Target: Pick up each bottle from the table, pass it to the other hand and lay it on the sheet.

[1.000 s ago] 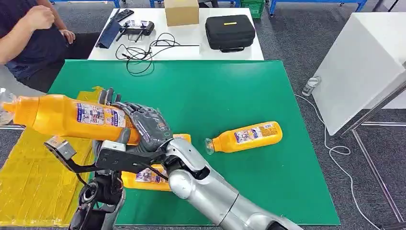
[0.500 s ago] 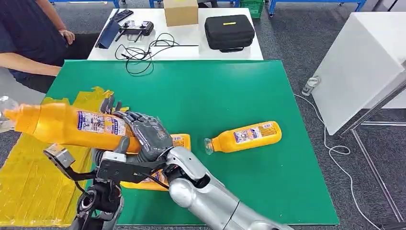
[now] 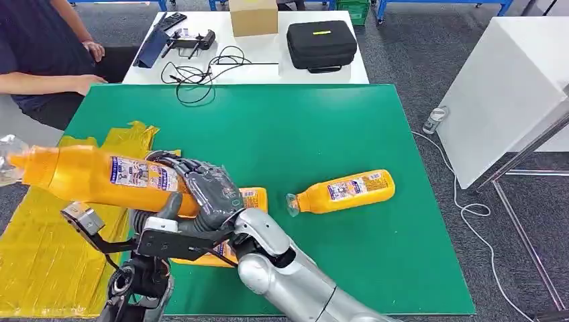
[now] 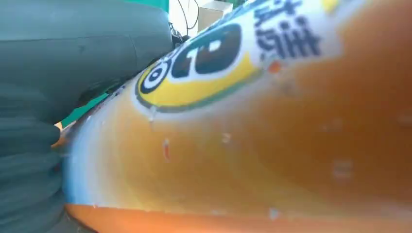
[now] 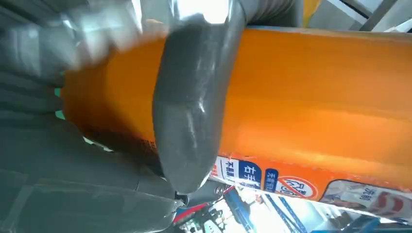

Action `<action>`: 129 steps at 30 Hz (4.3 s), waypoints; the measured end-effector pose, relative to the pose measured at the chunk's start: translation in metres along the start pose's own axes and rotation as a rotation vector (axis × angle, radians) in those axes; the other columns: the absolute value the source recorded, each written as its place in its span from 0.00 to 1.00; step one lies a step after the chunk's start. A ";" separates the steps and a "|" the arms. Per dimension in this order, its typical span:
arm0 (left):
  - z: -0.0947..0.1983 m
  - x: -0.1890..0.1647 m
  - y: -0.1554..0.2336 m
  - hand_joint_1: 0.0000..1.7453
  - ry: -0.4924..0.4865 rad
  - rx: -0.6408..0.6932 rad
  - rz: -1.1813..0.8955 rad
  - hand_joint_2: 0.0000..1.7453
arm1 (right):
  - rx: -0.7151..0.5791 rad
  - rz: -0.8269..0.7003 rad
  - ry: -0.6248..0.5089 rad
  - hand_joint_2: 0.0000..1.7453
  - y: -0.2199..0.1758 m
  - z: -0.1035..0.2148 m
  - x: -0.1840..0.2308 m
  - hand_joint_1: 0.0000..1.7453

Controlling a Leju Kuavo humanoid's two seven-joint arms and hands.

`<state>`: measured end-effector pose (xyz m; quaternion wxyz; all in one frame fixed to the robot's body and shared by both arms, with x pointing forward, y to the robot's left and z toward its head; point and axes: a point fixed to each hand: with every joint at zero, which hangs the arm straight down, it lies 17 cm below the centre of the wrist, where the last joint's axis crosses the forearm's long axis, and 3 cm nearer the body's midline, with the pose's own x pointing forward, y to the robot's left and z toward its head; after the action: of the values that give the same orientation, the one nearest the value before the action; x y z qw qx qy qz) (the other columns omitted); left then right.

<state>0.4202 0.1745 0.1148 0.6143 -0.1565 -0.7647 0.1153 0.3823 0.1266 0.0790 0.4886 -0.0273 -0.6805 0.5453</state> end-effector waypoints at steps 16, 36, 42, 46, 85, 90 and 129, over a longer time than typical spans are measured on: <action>-0.030 0.026 0.039 1.00 -0.073 0.109 -0.019 1.00 | -0.042 -0.064 0.004 0.00 -0.004 0.024 -0.014 0.00; -0.053 0.037 0.087 1.00 -0.137 0.239 -0.391 1.00 | -0.171 -0.115 0.031 0.00 -0.044 0.060 -0.054 0.00; -0.080 0.049 0.147 1.00 -0.142 0.323 -1.012 1.00 | -0.199 -0.108 0.032 0.00 -0.055 0.070 -0.056 0.00; -0.086 0.045 0.176 1.00 -0.053 0.324 -1.356 1.00 | -0.205 -0.109 0.030 0.00 -0.061 0.074 -0.058 0.00; 0.031 -0.023 0.391 0.00 0.871 0.102 -1.985 0.00 | -0.079 -0.135 -0.020 0.00 -0.039 0.069 -0.072 0.00; 0.031 -0.024 0.391 0.00 0.869 0.100 -1.985 0.00 | -0.071 -0.138 -0.012 0.00 -0.035 0.069 -0.074 0.00; -0.062 0.110 0.336 0.00 -0.076 0.611 -0.798 0.00 | 0.046 0.305 0.568 1.00 -0.178 0.287 -0.380 0.00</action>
<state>0.4920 0.5259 0.1039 0.6002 0.3393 -0.7180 0.0957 0.4693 -0.3669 -0.0043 0.5720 -0.2689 -0.4927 0.5982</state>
